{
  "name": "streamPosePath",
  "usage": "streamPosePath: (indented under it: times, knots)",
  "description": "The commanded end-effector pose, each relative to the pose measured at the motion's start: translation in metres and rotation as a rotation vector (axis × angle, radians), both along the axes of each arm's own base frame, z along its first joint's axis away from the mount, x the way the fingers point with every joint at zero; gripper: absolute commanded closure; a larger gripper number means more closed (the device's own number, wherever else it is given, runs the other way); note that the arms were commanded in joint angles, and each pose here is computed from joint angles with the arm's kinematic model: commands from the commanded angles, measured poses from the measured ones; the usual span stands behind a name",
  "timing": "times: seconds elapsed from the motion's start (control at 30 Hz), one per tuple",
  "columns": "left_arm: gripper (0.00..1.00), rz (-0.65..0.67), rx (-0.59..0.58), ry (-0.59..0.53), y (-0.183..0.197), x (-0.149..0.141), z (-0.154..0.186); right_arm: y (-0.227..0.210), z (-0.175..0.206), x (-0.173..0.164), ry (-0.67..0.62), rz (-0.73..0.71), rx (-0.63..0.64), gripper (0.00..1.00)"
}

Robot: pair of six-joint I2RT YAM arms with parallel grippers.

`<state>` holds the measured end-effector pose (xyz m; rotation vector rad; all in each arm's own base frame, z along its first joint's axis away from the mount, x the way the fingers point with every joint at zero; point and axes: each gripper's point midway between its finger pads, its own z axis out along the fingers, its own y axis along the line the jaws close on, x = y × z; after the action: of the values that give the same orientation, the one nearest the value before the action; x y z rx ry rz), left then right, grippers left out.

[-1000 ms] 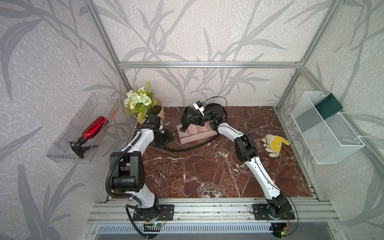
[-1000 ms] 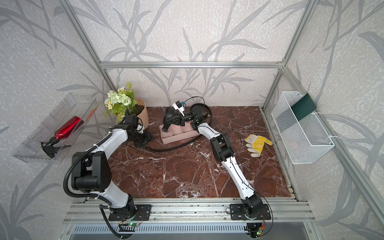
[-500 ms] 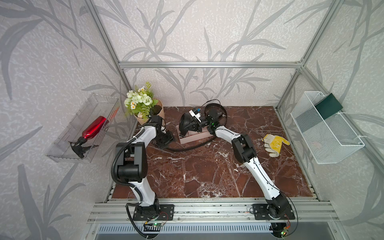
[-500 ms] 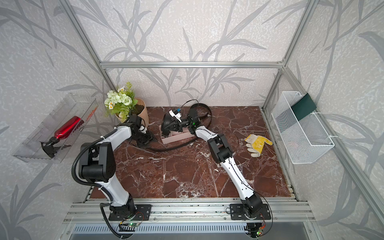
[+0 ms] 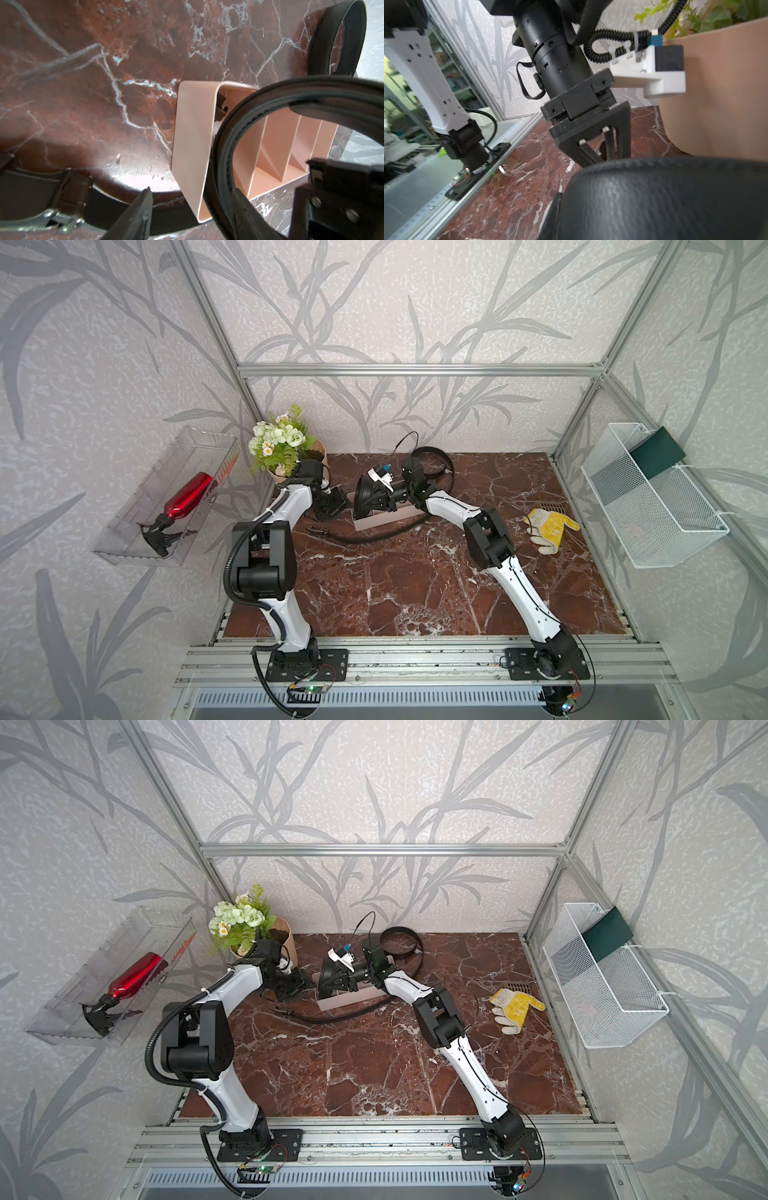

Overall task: Place the belts into the storage roll
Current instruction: Place the belt in the container.

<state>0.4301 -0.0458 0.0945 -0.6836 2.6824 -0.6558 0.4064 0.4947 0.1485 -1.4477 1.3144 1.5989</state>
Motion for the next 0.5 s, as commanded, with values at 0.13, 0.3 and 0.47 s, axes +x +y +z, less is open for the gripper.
streamPosePath:
  times: [0.13,0.3,0.47]
  knots:
    - [0.4,0.059,0.032,0.022,0.019,0.005,-0.009,-0.007,0.02,-0.023,-0.115,0.021,-0.067,1.0]
    - [0.4,0.088,0.053,0.063,0.029,-0.001,-0.027,-0.009,0.03,-0.031,-0.092,0.076,-0.035,1.0]
    - [0.47,0.091,0.072,0.095,0.037,-0.002,-0.042,-0.01,0.028,-0.037,-0.037,0.113,-0.068,1.0]
